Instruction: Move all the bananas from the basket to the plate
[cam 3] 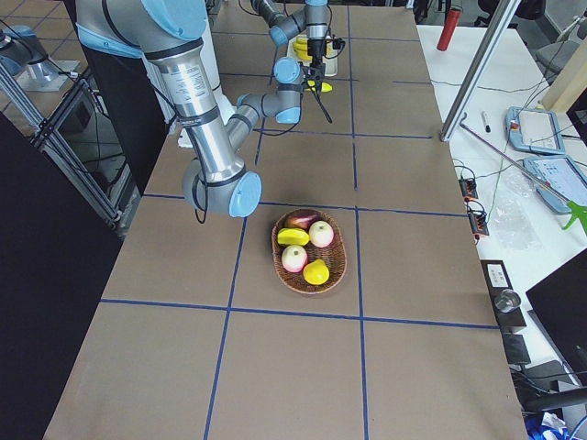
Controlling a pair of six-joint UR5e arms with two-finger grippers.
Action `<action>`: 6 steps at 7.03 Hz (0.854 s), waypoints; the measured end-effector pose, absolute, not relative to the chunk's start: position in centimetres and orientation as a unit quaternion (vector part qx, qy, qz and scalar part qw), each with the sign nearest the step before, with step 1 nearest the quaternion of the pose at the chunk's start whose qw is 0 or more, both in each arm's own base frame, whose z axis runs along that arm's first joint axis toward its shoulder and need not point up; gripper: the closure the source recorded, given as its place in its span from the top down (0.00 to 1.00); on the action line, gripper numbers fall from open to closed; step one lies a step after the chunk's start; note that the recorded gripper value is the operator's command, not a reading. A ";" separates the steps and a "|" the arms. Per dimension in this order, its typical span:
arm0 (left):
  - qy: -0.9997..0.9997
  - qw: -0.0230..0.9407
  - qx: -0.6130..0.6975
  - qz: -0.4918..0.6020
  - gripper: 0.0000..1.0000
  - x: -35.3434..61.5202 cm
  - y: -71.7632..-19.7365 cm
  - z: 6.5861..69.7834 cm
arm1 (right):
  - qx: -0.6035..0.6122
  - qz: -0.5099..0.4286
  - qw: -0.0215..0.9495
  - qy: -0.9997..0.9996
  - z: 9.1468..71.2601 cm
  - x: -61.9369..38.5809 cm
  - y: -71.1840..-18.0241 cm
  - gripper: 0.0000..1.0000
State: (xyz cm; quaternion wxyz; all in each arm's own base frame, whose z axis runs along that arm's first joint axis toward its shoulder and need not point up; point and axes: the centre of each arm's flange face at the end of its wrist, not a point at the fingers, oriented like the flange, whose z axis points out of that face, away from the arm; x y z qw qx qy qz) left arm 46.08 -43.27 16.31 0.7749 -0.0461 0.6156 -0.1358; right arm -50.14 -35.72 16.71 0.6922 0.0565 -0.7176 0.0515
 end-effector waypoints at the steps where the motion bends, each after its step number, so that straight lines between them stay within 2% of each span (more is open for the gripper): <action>1: 0.615 0.775 -0.046 -0.136 0.00 46.1 -43.3 16.4 | 0.058 0.054 0.692 -0.718 16.7 -50.1 -35.8 1.00; 4: 0.613 0.775 -0.043 -0.144 0.00 45.8 -43.6 16.7 | 0.058 0.060 0.699 -0.710 17.1 -49.9 -36.2 1.00; 6: 0.602 0.779 -0.034 -0.172 0.00 45.1 -45.0 18.0 | 0.056 0.082 0.736 -0.670 18.3 -49.5 -38.6 1.00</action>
